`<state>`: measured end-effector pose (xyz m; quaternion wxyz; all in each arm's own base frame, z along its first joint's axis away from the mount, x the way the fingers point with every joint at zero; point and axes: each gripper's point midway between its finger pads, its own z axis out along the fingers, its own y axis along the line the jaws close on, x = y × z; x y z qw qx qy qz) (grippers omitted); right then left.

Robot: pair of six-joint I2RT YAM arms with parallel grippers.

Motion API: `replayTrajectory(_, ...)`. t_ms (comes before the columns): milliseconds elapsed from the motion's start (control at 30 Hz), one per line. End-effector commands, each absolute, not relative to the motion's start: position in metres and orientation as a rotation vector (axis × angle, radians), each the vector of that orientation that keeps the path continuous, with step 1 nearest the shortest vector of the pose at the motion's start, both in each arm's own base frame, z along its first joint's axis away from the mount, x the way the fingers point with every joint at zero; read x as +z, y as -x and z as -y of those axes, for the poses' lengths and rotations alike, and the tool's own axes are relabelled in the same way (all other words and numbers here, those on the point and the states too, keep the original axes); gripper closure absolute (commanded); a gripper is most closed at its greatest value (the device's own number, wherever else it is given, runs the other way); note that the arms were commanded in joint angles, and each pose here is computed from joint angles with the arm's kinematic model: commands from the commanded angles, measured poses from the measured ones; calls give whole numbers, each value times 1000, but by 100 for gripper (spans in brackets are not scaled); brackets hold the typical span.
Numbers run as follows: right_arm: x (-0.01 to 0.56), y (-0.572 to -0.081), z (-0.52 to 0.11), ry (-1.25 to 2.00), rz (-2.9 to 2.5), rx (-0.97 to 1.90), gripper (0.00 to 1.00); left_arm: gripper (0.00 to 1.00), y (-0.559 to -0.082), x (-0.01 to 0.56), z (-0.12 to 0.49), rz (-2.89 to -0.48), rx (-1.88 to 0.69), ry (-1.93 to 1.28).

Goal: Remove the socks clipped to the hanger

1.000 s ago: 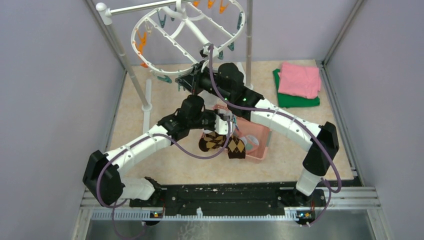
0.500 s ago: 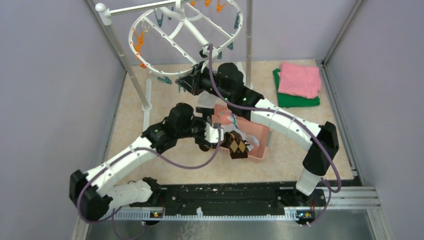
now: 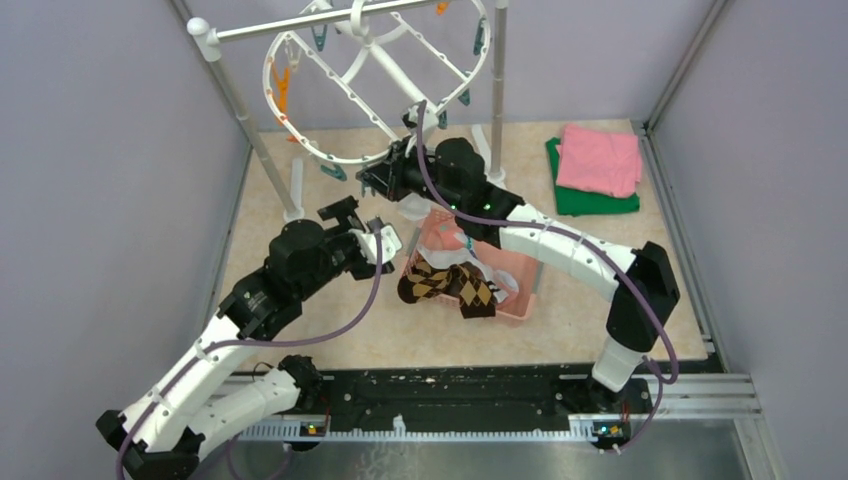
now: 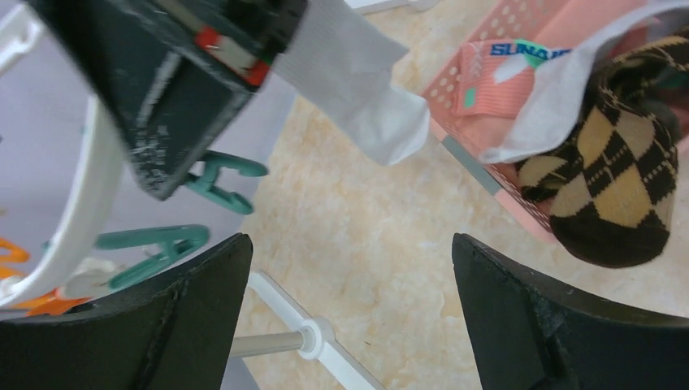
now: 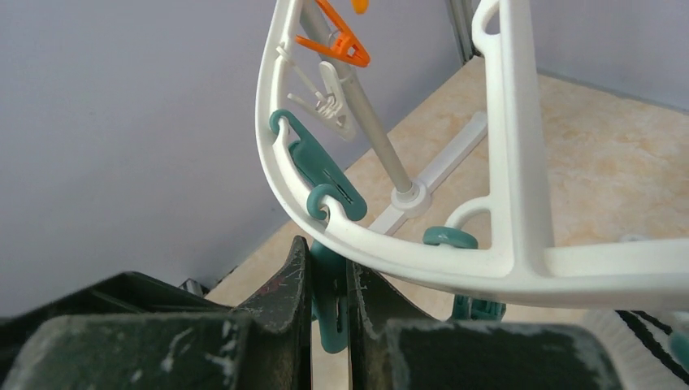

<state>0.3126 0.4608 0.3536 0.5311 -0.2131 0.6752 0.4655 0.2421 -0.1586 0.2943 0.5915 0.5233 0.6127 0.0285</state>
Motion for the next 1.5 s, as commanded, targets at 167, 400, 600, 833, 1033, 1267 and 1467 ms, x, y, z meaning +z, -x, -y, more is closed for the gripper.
replayTrajectory(167,392,-295,-446,502,-1532,1183,100,3,-278,396,134,-1276,284,-879)
replayTrajectory(400,396,-289,-443,501,-1528,1204,100,5,-291,420,126,-1218,390,-864)
replayTrajectory(600,392,-285,-443,509,-1542,1224,100,15,-315,420,116,-1245,394,-937)
replayTrajectory(833,396,-280,-441,527,-1536,1234,100,40,-337,421,104,-1291,414,-982)
replayTrajectory(1033,396,-275,-441,559,-1542,1243,84,70,-348,440,92,-1227,538,-925)
replayTrajectory(1267,380,-284,-402,529,-1594,1202,44,86,-353,445,80,-1239,605,-870)
replayTrajectory(1467,350,-295,-325,437,-1639,1028,32,82,-348,457,76,-1197,625,-844)
